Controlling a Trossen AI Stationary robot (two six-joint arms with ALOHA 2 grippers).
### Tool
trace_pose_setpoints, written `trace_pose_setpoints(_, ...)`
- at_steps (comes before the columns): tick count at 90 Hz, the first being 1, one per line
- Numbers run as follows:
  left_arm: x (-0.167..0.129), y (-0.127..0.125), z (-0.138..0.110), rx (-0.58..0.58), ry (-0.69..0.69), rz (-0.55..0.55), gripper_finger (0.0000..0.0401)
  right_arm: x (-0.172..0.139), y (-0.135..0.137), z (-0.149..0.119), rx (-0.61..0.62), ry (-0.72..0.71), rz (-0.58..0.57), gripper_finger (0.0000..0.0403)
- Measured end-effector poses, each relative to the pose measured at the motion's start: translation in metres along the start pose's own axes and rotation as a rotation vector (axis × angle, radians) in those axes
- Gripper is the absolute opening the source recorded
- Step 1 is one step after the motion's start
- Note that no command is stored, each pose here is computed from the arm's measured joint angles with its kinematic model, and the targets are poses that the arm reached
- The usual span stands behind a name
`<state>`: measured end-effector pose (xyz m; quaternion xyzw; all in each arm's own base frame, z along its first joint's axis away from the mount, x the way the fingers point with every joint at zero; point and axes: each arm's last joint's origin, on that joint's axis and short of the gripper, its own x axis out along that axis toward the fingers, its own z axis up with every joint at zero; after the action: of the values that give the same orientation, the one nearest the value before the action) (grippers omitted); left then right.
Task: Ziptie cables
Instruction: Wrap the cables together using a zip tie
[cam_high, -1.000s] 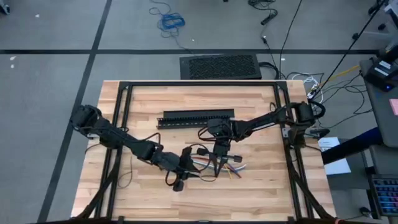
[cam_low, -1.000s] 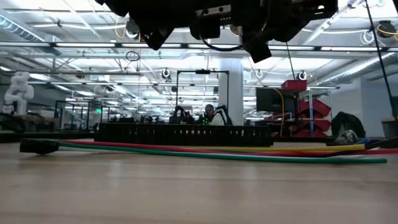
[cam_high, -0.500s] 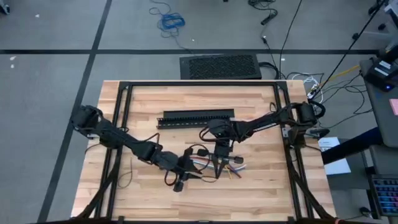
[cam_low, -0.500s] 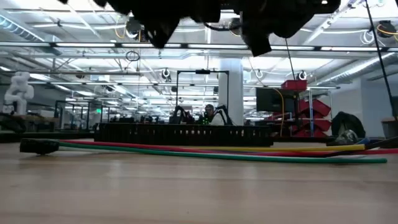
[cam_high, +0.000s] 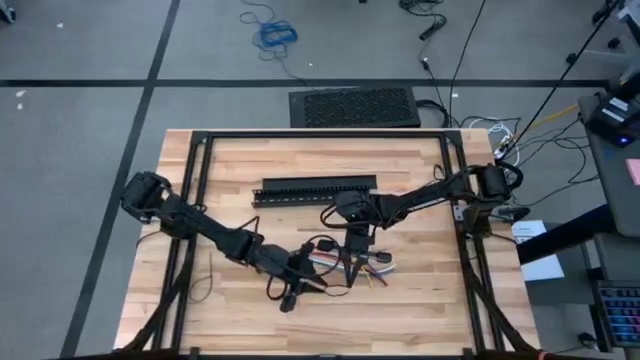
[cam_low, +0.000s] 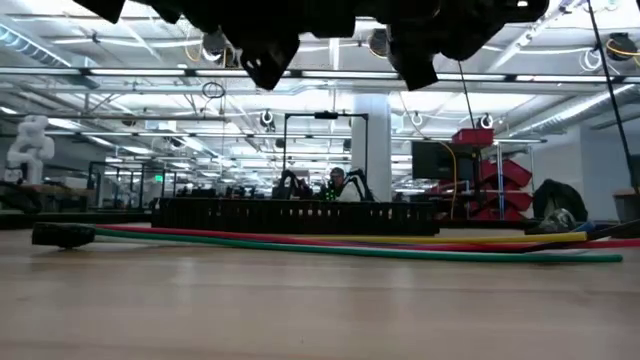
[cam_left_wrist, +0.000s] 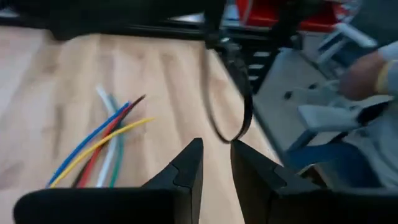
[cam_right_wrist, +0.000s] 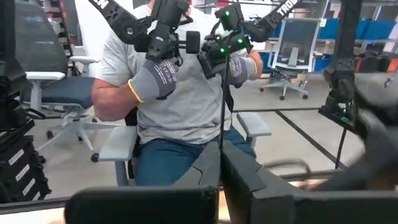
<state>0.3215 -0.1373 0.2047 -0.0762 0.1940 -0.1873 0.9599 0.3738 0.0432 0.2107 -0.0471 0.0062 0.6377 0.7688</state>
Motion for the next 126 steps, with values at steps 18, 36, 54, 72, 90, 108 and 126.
trace_pose_setpoints(18,0.0,-0.001,0.0,-0.005,0.007,-0.044,0.008,0.0,0.0,-0.002,0.013,0.019,-0.034,0.0)
trace_pose_setpoints(36,0.0,-0.002,0.001,-0.03,0.005,-0.06,0.008,0.0,0.001,-0.005,0.035,0.035,-0.041,0.0)
trace_pose_setpoints(54,0.0,-0.001,0.0,-0.031,0.017,-0.059,0.008,-0.001,0.001,-0.006,0.039,0.037,-0.043,0.0)
trace_pose_setpoints(72,-0.002,0.002,-0.012,-0.089,0.142,0.007,0.008,-0.001,0.002,-0.008,0.065,0.047,-0.041,0.0)
trace_pose_setpoints(90,-0.002,0.002,-0.009,-0.088,0.108,0.037,0.008,-0.001,0.003,-0.011,0.068,0.056,-0.037,0.0)
trace_pose_setpoints(108,-0.004,0.006,-0.004,-0.069,0.065,0.108,0.008,-0.001,0.002,-0.011,0.056,0.064,-0.055,0.0)
trace_pose_setpoints(126,-0.004,0.008,-0.002,-0.06,0.054,0.101,0.008,-0.001,0.002,-0.011,0.055,0.066,-0.058,0.0)
